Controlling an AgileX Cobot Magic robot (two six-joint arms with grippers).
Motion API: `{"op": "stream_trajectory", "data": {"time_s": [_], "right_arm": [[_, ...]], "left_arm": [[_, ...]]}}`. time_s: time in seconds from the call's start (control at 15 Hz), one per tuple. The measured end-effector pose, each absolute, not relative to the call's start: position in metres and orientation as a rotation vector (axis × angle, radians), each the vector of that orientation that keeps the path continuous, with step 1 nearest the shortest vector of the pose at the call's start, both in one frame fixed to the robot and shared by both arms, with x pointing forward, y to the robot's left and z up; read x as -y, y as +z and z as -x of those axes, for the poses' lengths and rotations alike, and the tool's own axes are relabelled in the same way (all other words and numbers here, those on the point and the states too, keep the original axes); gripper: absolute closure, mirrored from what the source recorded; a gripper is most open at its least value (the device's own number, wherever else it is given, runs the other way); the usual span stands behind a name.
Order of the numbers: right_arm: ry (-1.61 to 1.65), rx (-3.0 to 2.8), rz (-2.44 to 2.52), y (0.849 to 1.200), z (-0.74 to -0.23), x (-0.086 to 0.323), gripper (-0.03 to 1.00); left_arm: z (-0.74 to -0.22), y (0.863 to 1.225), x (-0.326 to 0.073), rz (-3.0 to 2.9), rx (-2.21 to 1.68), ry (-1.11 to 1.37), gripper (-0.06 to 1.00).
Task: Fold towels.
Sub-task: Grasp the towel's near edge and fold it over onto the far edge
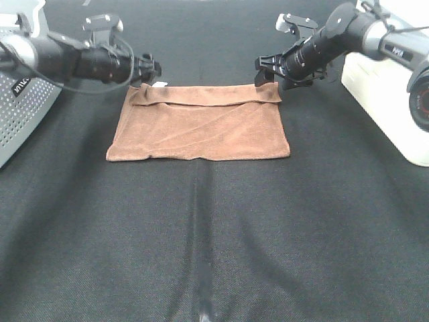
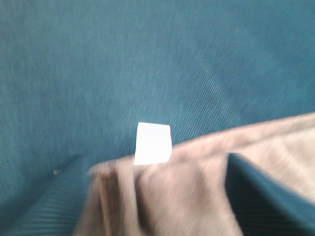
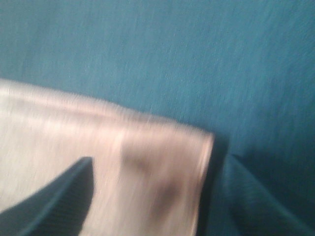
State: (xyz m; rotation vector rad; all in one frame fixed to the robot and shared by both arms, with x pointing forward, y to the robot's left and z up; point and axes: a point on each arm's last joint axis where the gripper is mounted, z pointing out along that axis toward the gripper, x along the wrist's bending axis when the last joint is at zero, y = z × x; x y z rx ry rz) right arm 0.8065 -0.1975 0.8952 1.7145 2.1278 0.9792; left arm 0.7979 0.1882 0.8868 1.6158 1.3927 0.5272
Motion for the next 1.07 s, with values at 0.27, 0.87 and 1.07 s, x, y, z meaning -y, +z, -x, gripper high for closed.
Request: {"op": "stream_trajectory", "data": {"time_s": [0.27, 0.87, 1.07], "right_arm": [[0.868, -2.252, -1.706, 0.928, -0.792, 0.199, 0.24], [0.610, -2.312, -2.106, 0.933, -0.763, 0.203, 0.24], [0.518, -2.367, -2.148, 0.934, -0.742, 0.206, 0.24]], "left_arm": [[-0.787, 0.906, -0.179, -1.758, -1.273, 0.408, 0.22], [-0.747, 0.900, -0.245, -1.824, -1.957, -0.194, 0.24], [-0.739, 0.907, -0.242, -1.842, -1.964, -0.239, 0.24]]}}
